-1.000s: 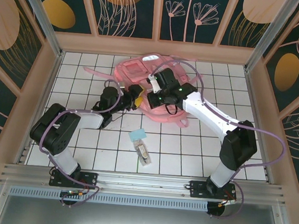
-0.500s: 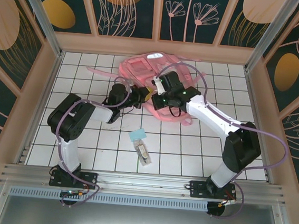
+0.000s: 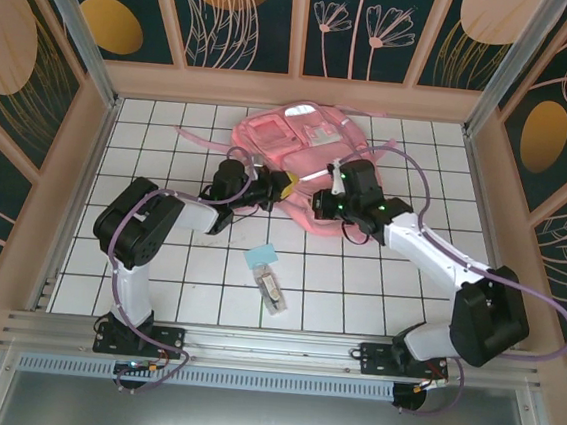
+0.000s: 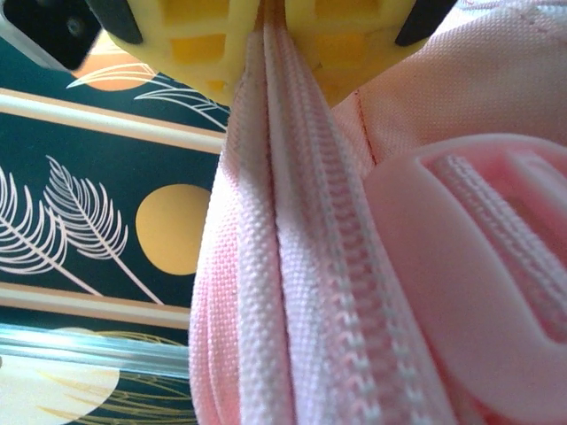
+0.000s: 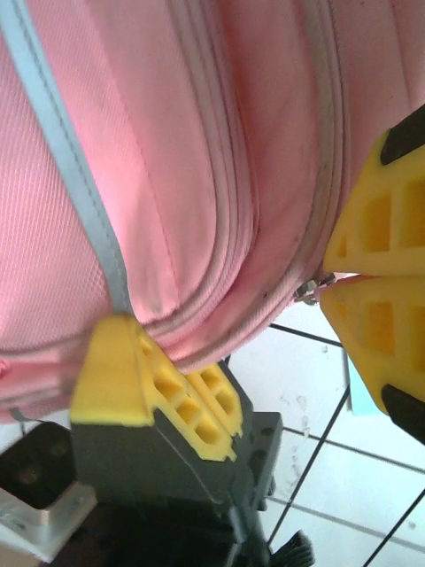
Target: Pack the student bag
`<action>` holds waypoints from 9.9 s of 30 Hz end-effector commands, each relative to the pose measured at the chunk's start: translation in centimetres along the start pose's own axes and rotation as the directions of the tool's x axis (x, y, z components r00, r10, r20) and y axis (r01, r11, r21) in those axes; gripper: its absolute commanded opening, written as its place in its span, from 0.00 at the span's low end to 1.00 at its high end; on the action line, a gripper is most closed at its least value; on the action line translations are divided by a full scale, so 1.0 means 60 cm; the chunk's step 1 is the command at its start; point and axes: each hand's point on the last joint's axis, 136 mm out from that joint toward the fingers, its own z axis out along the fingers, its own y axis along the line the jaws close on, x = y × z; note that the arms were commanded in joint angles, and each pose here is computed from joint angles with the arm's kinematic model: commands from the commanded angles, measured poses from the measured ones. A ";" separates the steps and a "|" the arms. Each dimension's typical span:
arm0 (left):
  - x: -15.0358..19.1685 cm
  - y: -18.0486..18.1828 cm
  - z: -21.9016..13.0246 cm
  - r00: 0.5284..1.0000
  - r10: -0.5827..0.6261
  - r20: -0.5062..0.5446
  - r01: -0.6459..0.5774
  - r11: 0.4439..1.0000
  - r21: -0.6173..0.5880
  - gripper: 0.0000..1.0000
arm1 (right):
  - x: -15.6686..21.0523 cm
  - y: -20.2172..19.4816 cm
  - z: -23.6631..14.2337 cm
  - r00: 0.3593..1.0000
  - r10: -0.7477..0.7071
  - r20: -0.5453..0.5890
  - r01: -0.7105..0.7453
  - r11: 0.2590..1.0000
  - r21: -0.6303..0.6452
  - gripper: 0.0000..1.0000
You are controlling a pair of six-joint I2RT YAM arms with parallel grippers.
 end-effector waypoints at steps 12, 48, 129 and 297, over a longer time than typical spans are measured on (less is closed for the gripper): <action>-0.126 -0.056 -0.073 0.971 0.036 0.236 -0.049 0.998 0.050 0.00 | 0.003 -0.195 -0.064 0.998 -0.003 0.070 -0.027 0.907 0.420 0.00; -0.105 -0.097 -0.113 0.969 0.084 0.234 -0.107 0.990 0.088 0.00 | 0.006 0.088 0.066 0.985 0.169 -0.022 -0.170 0.967 -0.190 0.34; -0.119 -0.024 -0.177 0.944 0.252 0.214 -0.200 0.950 -0.239 0.75 | -0.111 0.172 0.079 0.999 -0.017 -0.039 -0.005 0.858 -0.513 0.00; -0.071 0.099 -0.073 0.821 0.545 -0.170 -0.411 0.357 -0.839 0.59 | -0.041 -0.071 0.223 0.896 0.441 0.056 -0.431 0.892 -0.138 0.38</action>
